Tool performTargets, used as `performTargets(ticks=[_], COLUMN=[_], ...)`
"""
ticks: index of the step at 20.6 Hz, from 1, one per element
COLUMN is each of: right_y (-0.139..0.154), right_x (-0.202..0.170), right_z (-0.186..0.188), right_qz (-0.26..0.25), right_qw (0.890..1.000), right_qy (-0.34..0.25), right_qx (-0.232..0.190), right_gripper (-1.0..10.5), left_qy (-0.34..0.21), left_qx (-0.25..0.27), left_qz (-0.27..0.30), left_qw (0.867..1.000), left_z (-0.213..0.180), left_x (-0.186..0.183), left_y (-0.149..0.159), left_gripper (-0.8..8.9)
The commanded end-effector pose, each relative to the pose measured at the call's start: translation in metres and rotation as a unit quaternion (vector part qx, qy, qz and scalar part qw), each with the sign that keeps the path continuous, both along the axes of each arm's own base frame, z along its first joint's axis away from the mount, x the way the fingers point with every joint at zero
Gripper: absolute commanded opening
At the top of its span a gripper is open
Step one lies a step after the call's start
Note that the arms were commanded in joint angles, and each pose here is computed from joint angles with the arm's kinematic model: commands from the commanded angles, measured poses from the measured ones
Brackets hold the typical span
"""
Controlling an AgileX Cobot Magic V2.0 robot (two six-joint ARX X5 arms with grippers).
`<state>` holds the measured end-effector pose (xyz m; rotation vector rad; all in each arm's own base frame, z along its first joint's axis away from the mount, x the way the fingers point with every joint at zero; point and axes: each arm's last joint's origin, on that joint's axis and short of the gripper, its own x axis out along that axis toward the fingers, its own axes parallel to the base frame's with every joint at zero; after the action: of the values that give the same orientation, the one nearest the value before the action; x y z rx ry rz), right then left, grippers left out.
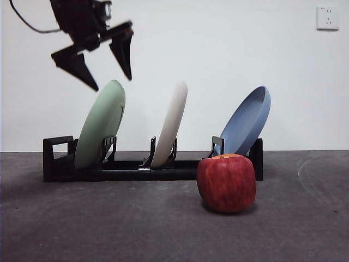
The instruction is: Take the green plate from the plate rack,put the plate on the table,take the apple from the table,put the apple in the plate
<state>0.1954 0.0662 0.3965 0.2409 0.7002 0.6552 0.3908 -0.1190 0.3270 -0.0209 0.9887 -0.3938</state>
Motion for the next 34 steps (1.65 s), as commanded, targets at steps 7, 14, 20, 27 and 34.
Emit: performTargets(ticks=[7, 14, 20, 27, 34], right_y=[0.000, 0.000, 0.000, 0.000, 0.000], right_x=[0.001, 0.001, 0.003, 0.005, 0.005], right_z=[0.001, 0.001, 0.000, -0.002, -0.002], right_qz=[-0.008, -0.009, -0.018, -0.017, -0.017], right_qw=[1.000, 1.000, 1.000, 1.000, 1.000], right_qy=[-0.005, -0.006, -0.005, -0.001, -0.001], right_qx=[-0.009, -0.010, -0.016, -0.017, -0.017], right_gripper=[5.6, 5.6, 5.6, 5.6, 5.6], left_qy=[0.009, 0.010, 0.013, -0.063, -0.135], left_qx=[0.012, 0.012, -0.010, -0.046, -0.088], left_qz=[-0.011, -0.011, -0.025, -0.041, -0.134], left_qw=[1.000, 1.000, 1.000, 0.996, 0.978], left_z=[-0.010, -0.010, -0.006, 0.051, 0.147], left_x=[0.004, 0.004, 0.002, -0.004, -0.059], left_y=[-0.001, -0.001, -0.002, -0.007, -0.015], left_gripper=[2.16, -0.13, -0.13, -0.12, -0.12])
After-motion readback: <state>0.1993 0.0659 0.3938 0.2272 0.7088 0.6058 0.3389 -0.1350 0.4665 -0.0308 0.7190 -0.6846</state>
